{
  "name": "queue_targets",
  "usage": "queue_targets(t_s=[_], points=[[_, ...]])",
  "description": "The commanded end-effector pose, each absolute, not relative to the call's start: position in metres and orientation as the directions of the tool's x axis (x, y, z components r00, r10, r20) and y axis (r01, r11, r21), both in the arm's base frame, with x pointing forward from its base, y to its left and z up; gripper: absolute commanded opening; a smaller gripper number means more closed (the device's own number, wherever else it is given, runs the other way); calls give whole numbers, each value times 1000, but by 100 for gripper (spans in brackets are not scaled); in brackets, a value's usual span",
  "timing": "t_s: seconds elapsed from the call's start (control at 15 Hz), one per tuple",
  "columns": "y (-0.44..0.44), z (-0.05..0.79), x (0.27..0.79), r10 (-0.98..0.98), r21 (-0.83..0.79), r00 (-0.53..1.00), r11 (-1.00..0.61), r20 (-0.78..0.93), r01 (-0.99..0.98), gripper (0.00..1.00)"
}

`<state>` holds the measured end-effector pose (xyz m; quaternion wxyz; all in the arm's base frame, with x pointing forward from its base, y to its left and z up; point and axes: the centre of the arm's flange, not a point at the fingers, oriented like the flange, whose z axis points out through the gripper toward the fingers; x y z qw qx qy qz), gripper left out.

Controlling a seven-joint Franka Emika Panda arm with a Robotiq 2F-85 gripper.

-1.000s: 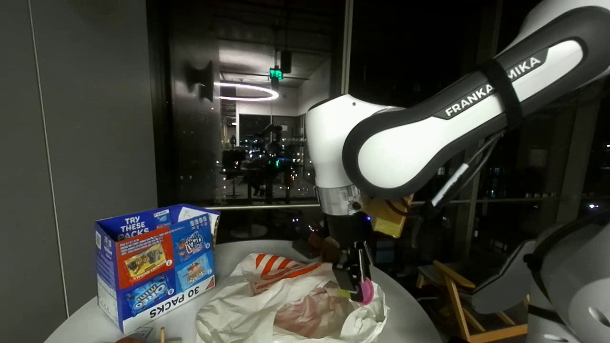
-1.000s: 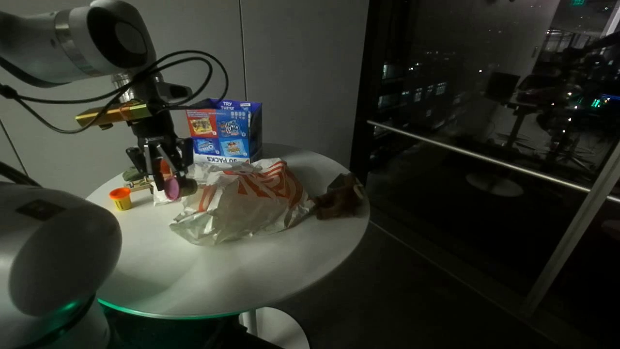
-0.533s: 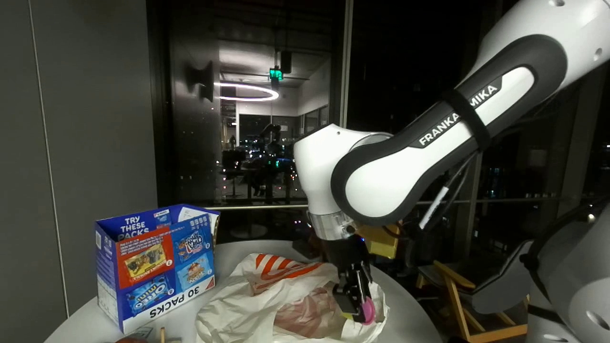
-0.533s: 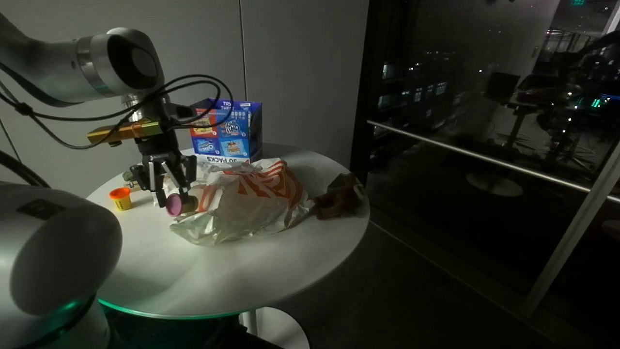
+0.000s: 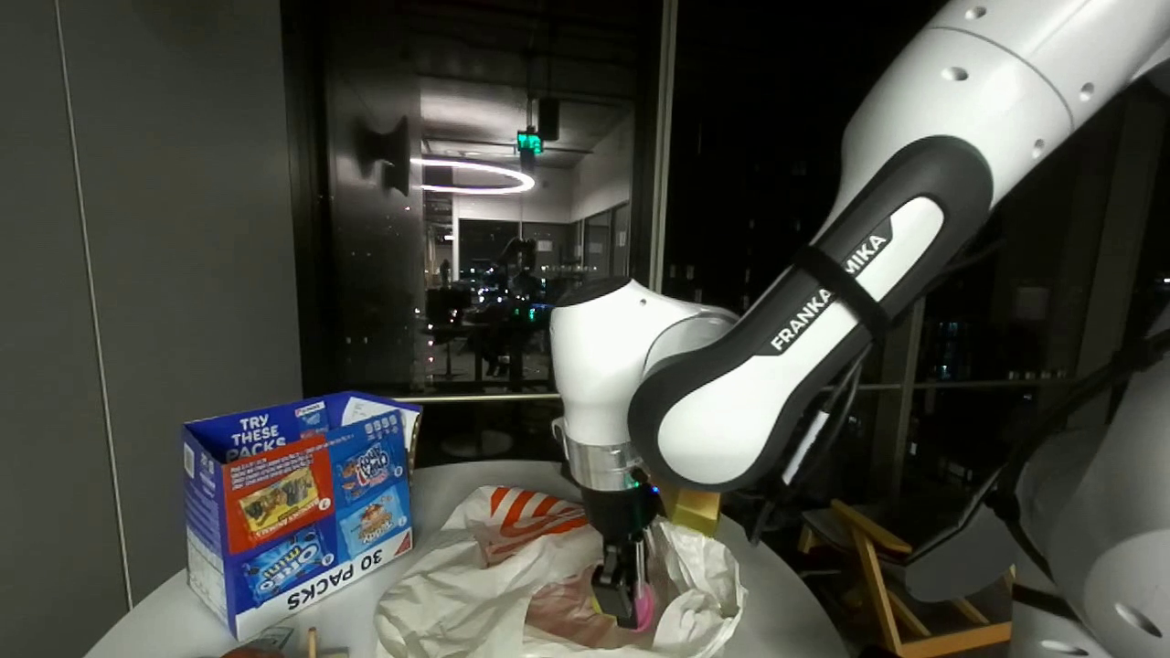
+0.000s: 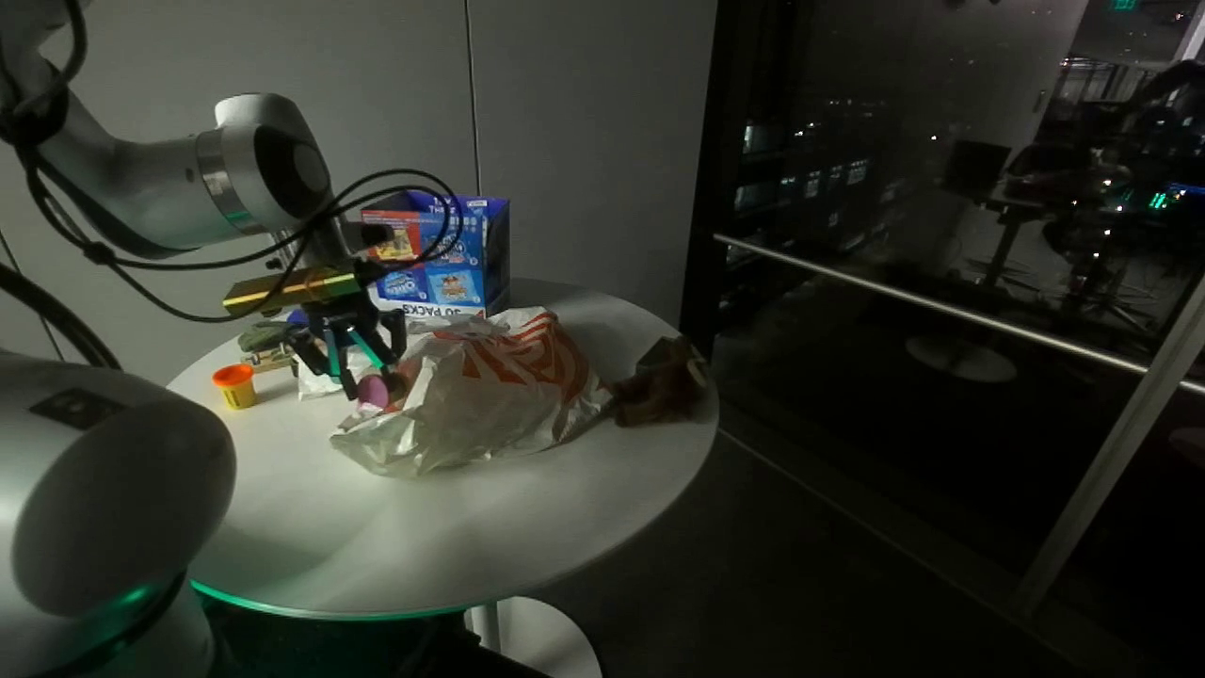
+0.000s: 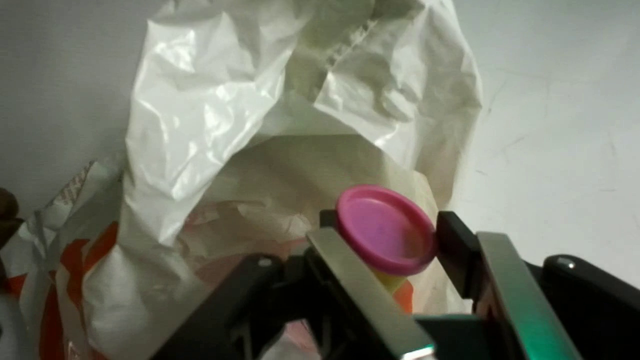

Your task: Lift the two small yellow containers with the purple and orange lid and the peach plush toy from the table and put them in the plastic

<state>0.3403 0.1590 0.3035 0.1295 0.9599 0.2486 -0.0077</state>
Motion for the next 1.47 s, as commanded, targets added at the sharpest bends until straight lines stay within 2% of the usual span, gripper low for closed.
queue_targets(t_s=[0.0,0.07,0.27,0.33,0.47,0.87,1.0,1.07,1.4], points=[[156,295,359,494,274,870,-836,0,475,77],[155,296,360,497,276,868,-835,9,476,78],[153,310,357,535,305,844,-811,43,499,99],[152,318,354,540,303,841,-808,38,505,100],[152,337,348,525,278,851,-818,0,504,100],[171,395,311,699,-79,713,-715,-54,694,100],[181,400,298,704,-22,710,-710,-31,704,100],[178,384,312,690,-43,722,-723,-50,689,100],[181,392,303,703,-24,710,-711,-37,703,100]])
